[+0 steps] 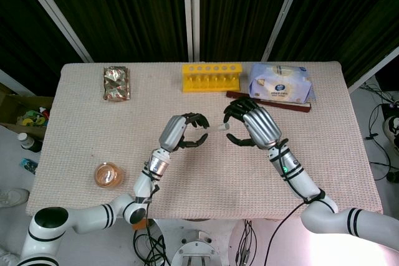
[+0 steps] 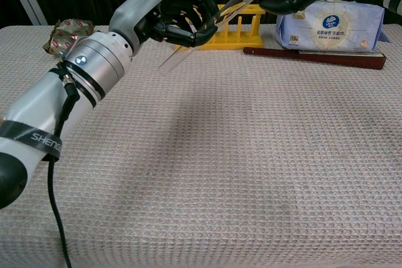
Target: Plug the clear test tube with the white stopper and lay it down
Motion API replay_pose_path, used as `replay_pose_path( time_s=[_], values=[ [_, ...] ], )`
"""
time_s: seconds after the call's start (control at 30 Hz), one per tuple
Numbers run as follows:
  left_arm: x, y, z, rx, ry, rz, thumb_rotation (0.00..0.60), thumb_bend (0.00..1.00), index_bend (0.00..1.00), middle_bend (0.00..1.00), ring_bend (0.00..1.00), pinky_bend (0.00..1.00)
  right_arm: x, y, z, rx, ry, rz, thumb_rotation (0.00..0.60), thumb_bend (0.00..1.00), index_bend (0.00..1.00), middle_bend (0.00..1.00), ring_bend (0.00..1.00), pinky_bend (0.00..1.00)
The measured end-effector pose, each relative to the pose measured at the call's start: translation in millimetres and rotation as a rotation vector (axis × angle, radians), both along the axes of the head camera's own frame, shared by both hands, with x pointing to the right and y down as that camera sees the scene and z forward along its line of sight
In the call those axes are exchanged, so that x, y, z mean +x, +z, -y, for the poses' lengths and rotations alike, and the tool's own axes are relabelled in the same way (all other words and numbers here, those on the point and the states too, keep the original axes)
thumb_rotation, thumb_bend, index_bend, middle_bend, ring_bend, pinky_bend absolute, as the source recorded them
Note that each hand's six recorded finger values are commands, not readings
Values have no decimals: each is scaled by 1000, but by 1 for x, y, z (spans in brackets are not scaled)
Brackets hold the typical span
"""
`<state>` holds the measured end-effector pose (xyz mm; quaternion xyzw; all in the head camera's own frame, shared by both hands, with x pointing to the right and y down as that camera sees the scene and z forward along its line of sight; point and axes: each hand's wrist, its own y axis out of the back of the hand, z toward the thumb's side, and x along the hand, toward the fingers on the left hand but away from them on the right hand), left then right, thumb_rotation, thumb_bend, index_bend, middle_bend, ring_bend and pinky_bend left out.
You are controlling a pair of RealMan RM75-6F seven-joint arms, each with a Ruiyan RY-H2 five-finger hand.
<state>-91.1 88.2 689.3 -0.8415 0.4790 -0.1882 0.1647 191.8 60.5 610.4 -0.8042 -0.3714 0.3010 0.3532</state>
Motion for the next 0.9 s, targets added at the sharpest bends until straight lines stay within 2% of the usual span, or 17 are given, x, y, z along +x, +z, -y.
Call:
replay_pose_path(
  time_s=[0.13,0.37,0.47,0.67,0.8,0.9],
  values=[
    [1,0,-1,8,5,5,600,451,598,604,473,490,2,1,0,-6,8,0,600,30,362,319,190,133],
    [-5,6,1,27,22,57,600,452,599,604,473,490,17,-7,2,14,37,-7,600,26,331,307,190,131],
    [-14,14,3,54,38,135,600,453,599,603,472,482,39,-14,2,41,72,-37,600,26,327,306,189,131],
    [-40,46,11,96,104,404,600,453,598,585,456,422,95,-28,-3,81,188,-101,600,26,323,302,190,131],
    [-50,71,13,74,152,572,600,449,591,559,419,394,122,-28,-10,65,245,-119,600,26,321,300,190,131],
    [-51,84,12,50,170,638,600,431,557,518,361,363,134,-26,-13,56,269,-124,600,26,321,299,190,131]
  ],
)
